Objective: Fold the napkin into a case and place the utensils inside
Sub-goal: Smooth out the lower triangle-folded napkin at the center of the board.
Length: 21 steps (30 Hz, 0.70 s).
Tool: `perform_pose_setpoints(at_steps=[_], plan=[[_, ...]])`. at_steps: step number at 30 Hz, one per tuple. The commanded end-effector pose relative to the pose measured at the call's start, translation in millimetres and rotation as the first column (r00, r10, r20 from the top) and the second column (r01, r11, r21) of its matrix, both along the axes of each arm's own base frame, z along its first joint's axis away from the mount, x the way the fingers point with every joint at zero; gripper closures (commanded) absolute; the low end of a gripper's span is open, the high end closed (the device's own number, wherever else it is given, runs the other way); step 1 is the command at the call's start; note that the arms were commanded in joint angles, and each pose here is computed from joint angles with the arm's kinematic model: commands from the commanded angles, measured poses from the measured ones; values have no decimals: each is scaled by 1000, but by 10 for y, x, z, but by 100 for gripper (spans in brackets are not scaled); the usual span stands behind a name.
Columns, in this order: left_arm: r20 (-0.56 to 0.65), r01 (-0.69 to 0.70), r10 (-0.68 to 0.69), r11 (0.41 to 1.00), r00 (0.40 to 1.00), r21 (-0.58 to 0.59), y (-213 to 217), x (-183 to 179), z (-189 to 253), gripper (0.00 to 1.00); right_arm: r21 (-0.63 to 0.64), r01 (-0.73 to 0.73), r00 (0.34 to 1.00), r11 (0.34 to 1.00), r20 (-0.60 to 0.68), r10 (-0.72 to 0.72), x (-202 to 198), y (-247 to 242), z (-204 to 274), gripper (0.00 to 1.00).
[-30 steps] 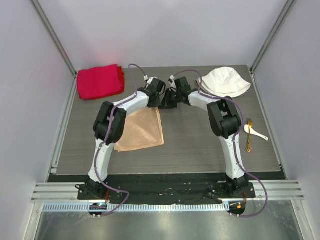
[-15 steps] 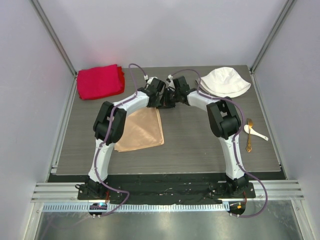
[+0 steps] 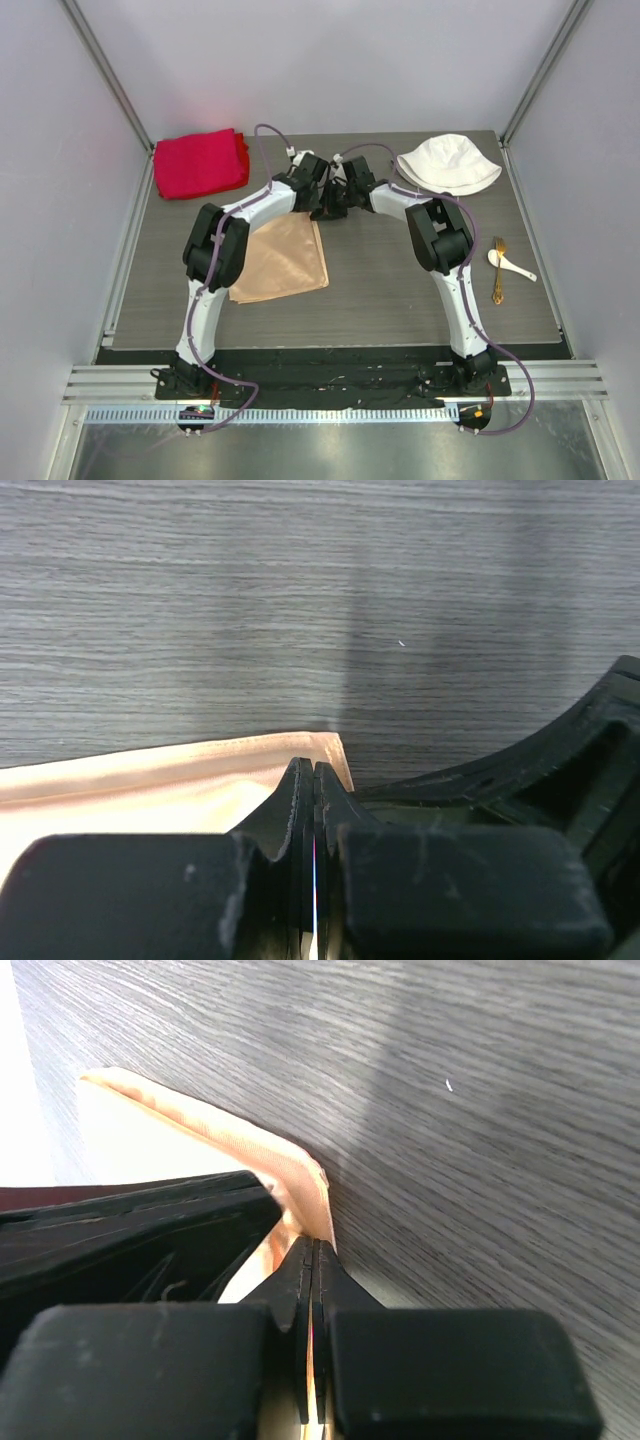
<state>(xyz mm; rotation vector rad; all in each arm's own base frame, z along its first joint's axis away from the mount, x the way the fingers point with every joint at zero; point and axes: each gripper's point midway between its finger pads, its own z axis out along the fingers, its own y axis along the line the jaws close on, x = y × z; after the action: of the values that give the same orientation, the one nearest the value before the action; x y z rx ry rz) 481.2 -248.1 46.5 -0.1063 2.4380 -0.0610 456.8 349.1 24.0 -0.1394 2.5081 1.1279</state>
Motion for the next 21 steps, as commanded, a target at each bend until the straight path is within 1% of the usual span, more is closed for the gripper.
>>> perform_pose_setpoints(at_steps=[1,8,13,18,21], plan=[[106,-15,21,998,994,-56,-38,132,461,100,-40,18,1000,999,15,-17,26,-39,-84,99],[82,-13,17,999,996,-46,-80,199,299,100,-35,20,1000,999,20,-20,-17,-52,23,99],[102,-18,23,999,995,-48,-72,222,320,100,-25,25,999,999,35,-25,-49,-69,188,99],[93,-12,15,999,996,-31,-65,229,272,100,-7,36,998,999,42,-36,-96,-108,343,99],[91,-4,8,999,996,-40,-92,233,258,100,7,36,998,999,47,-36,-94,-134,401,99]])
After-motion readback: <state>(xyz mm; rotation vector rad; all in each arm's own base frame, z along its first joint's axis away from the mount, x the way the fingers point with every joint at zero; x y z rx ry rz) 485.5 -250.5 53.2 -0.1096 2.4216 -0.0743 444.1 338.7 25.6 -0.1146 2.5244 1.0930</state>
